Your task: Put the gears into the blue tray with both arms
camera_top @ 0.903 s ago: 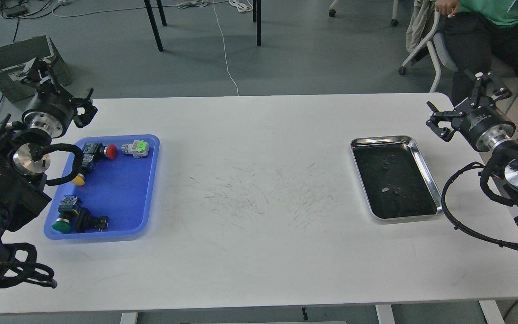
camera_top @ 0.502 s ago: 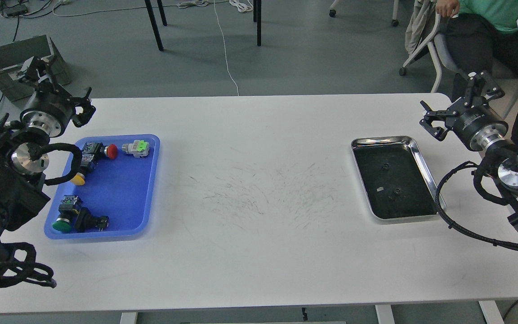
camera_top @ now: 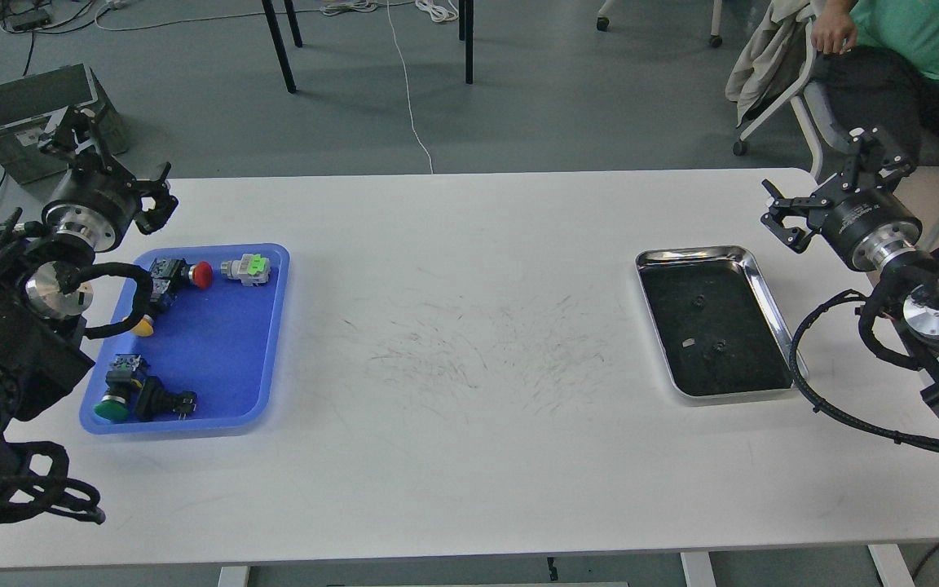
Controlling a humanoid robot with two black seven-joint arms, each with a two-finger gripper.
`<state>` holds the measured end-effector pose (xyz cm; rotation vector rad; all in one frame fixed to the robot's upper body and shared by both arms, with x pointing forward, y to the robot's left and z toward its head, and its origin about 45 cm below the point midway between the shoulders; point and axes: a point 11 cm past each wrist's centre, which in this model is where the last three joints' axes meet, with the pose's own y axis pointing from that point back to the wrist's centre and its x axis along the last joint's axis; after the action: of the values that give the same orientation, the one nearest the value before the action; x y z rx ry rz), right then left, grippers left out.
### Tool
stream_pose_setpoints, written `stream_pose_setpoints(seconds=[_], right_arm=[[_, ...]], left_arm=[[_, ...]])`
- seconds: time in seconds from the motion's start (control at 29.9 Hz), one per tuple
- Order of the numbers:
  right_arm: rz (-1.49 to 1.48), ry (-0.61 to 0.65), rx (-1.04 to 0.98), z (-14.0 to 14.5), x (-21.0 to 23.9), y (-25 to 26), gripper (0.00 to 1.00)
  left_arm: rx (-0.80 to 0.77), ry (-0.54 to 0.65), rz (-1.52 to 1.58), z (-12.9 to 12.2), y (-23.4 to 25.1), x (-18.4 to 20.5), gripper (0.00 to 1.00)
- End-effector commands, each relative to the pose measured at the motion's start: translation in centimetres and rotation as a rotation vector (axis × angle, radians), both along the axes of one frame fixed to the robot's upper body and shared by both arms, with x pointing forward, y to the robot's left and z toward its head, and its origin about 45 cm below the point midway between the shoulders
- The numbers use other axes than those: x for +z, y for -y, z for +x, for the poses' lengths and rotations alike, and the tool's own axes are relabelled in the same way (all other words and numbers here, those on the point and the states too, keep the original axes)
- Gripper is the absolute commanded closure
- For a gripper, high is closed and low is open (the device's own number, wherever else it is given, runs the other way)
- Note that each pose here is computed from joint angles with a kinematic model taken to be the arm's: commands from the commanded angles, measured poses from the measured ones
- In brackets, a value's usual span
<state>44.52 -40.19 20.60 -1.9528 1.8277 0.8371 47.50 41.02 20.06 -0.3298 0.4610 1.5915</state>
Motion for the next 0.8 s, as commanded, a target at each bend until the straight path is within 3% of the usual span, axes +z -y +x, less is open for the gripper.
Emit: stream_pose_setpoints(seconds=[0.0,0.33,0.77], right_arm=[[-0.003,-0.007,-0.007,0.1,0.0,0.0,0.01],[-0.007,-0.008,0.006,0.3,0.3,-0.4,0.01],[-0.064,0.004,0.03,0.0,1.6,0.8,0.01]], left_arm=[[0.061,-0.033,0.033,0.0,-0.4,-0.4,0.01],[-0.041,-0.051,0.098,0.2,0.9,-0.6,0.01],[-0.013,-0.024,0.105,0.3,-0.5,0.6,0.01]])
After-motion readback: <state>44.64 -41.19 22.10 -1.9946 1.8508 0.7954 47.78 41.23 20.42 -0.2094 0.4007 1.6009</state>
